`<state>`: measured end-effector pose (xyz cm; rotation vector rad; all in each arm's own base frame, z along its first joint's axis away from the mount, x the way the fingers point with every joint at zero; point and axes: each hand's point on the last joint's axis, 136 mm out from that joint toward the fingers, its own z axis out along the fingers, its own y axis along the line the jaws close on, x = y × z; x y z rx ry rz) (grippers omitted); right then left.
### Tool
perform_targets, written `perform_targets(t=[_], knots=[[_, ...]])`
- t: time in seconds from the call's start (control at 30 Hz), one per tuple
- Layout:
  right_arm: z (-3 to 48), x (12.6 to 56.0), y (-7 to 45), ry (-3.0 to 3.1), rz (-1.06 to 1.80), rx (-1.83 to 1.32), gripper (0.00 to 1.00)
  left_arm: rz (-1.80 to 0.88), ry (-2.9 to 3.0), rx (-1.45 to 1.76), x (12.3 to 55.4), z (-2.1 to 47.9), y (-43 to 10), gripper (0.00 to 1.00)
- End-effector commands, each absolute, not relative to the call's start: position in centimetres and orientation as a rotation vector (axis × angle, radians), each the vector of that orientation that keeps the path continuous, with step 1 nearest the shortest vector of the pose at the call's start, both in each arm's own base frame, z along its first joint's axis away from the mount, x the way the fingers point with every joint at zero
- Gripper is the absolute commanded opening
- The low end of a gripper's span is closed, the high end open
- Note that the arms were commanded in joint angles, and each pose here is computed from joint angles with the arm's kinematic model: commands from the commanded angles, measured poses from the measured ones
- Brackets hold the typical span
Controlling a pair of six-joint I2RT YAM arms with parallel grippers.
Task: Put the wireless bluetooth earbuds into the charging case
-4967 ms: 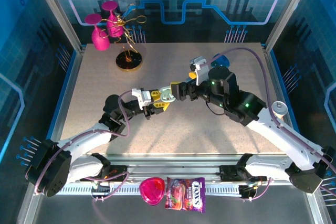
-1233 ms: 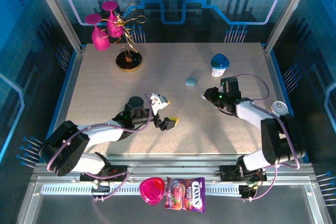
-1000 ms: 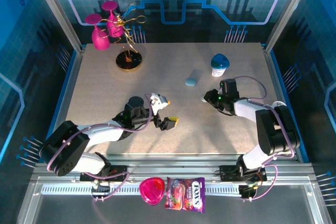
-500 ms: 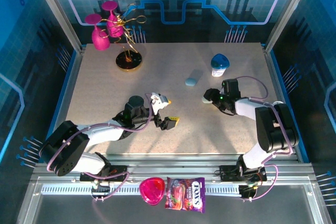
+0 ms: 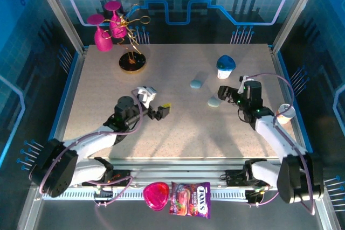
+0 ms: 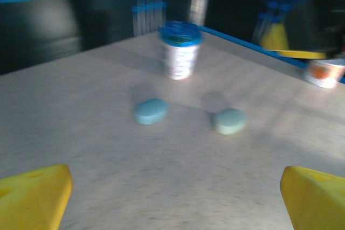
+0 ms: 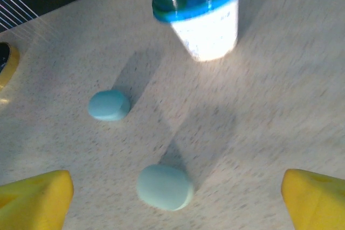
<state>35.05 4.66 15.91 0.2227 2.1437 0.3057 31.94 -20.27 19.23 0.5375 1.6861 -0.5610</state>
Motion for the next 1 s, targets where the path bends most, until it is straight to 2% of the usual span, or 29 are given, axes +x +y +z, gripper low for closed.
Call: perform_targets(t=[0.0,0.1,0.27,0.43,0.73,0.97], knots=[[16.0,34.4,3.0,2.094,0.047,0.005,1.00,-0.329,1.766,0.342,33.4,17.9,-14.5,0.99],[15.7,34.6,2.7,2.047,-0.041,-0.100,1.00,-0.229,1.785,0.173,34.0,17.3,-10.2,0.99],[14.5,35.6,2.4,1.956,-0.106,-0.147,1.00,-0.080,1.803,0.119,34.4,16.9,-6.9,0.99],[12.9,36.4,1.7,1.896,-0.147,-0.124,1.00,0.025,1.864,0.046,34.4,13.3,-3.3,0.99],[12.3,38.8,1.1,1.883,-0.005,-0.053,1.00,-0.046,1.855,0.002,36.9,12.5,-1.9,0.99],[9.9,39.5,2.3,1.890,0.051,-0.113,1.00,-0.089,1.861,-0.045,39.0,11.3,-0.9,0.99]])
